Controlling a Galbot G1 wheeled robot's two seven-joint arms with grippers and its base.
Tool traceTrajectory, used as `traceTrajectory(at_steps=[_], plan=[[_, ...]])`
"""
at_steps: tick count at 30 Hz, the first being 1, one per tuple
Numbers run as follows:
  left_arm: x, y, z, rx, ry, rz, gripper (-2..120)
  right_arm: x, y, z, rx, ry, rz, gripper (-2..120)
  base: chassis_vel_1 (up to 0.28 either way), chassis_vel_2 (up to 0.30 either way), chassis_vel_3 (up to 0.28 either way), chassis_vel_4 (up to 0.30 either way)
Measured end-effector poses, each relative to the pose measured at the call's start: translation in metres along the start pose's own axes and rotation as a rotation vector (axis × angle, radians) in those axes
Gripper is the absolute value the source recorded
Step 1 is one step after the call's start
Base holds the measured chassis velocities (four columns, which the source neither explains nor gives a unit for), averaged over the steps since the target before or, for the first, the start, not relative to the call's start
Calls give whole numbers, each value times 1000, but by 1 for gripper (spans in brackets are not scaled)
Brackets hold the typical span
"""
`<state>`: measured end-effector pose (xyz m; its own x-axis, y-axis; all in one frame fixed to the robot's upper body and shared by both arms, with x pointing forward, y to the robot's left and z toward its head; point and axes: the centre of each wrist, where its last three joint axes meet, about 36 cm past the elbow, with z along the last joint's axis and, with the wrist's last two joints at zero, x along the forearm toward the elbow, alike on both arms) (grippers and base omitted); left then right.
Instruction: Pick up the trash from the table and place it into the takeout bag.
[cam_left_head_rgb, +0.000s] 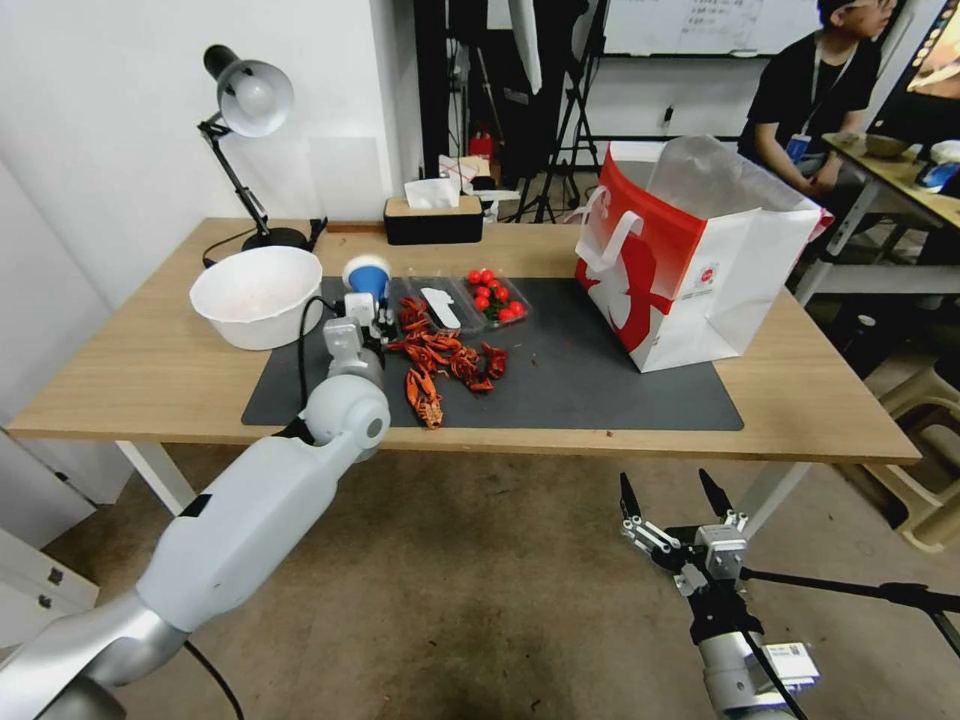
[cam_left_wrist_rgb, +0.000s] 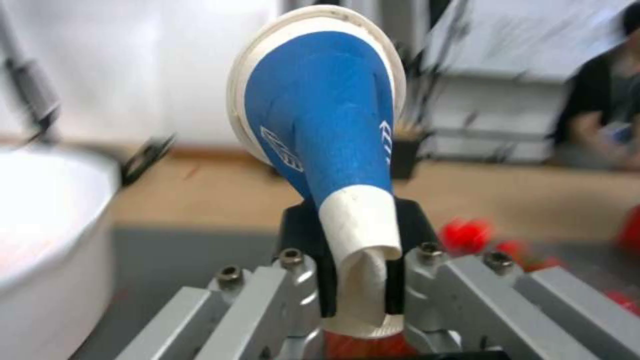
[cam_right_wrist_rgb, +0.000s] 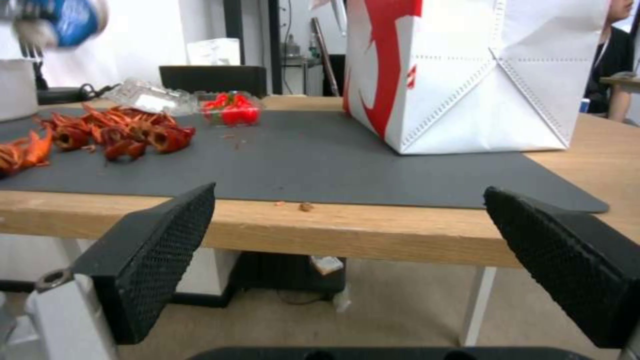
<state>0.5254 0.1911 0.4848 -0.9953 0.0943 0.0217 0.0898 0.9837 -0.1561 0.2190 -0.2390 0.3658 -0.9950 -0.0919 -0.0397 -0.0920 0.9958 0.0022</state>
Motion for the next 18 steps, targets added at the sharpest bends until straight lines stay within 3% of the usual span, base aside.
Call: traceTrajectory(at_steps=[1,4,8,9,12,14,16,18], plan=[[0,0,0,0,0,0,10,0,0,0,0,0,0,100,0,0,0,0],[-6,-5,-18,41,-81,98,7,0,3,-1,-1,-1,-7,100,0,0,0,0],[-9,-7,-23,52,-97,122,7,0,4,-1,-2,-2,-9,100,0,0,0,0],[-18,-15,-31,72,-126,170,7,0,6,-1,-2,-2,-11,100,0,0,0,0],[-27,-26,-40,90,-145,212,7,0,6,-2,-1,-3,-11,100,0,0,0,0],[-47,-57,-61,111,-192,309,7,0,6,-3,1,-5,-11,100,0,0,0,0],[-50,-66,-66,112,-203,338,7,0,5,-3,2,-5,-11,100,0,0,0,0],[-61,-94,-77,108,-221,415,7,0,5,-4,3,-6,-11,100,0,0,0,0]])
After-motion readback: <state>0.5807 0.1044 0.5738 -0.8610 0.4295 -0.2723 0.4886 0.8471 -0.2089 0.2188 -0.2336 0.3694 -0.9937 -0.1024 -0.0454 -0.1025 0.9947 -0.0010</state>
